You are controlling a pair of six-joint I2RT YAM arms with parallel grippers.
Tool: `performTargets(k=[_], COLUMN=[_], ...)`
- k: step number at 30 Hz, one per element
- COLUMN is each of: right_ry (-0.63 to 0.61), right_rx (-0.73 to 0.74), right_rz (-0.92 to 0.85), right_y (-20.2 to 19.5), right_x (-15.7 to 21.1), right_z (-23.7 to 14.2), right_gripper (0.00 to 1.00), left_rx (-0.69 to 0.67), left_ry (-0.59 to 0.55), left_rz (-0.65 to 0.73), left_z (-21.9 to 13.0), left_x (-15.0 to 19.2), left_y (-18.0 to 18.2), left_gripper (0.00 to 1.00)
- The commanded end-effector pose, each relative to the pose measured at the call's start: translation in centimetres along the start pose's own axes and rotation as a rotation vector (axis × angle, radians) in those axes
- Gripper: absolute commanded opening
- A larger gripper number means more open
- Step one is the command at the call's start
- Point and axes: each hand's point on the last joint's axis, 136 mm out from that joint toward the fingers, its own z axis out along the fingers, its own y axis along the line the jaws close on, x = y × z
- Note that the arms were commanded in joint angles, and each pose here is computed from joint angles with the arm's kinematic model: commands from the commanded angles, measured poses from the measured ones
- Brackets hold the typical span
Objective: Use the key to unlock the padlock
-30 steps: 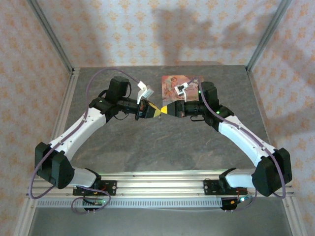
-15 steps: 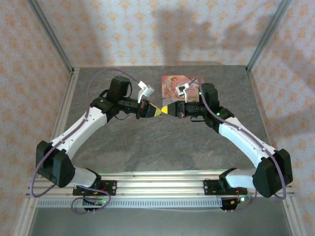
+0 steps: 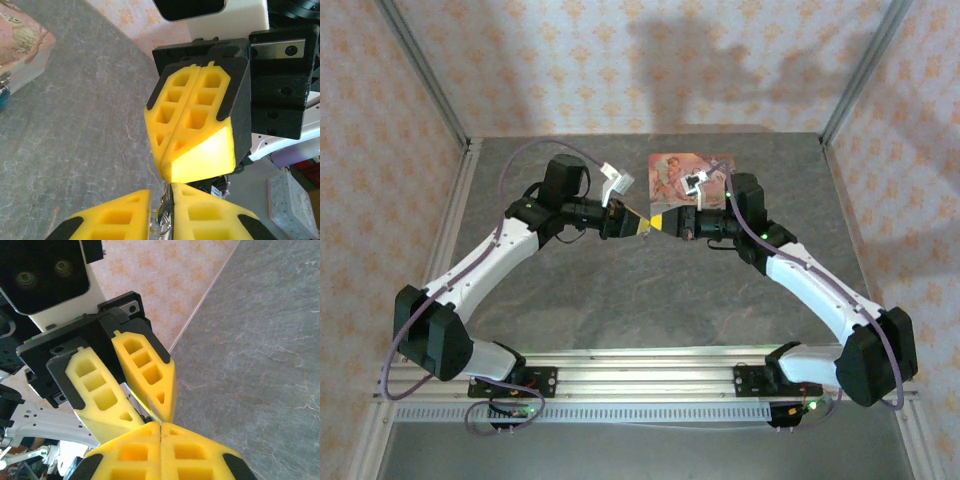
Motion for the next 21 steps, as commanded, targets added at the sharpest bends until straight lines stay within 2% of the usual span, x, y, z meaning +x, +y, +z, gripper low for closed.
performTargets(k=[1,7,15,19,21], right_ry=[-0.030,-0.040,-0.066,-0.091,-0.107], right_rx=[0.017,0.056,0.105,0.128,0.138], right_rz=[-0.028,-0.015,-0.005,0.002,0.007], right_y=[0.1,-0.7,-1.6,-2.1,-2.3], right_x=[-0.3,-0.3,-0.7,-1.2,-1.4], right_z=[-0.4,-0.4,-0.8,-1.2,-1.5], right_gripper=[0.00,0.00,0.00,0.00,0.00], left_rx=[-0.020,-0.043,-0.099,-0.169,-0.217], left_ry=[-0.020,-0.025,-0.073,-0.149,-0.235], left_rz=[0.023,0.025,0.042,0.020,-0.021], left_z=[0.0,-0.2,-1.0,-2.0,-2.9], left_x=[-0.8,-0.6,-0.9,-1.6,-2.2], left_y=[0.0,0.2,0.7,1.7,2.6], left_gripper=[0.21,0.36,0.50,0.52,0.54])
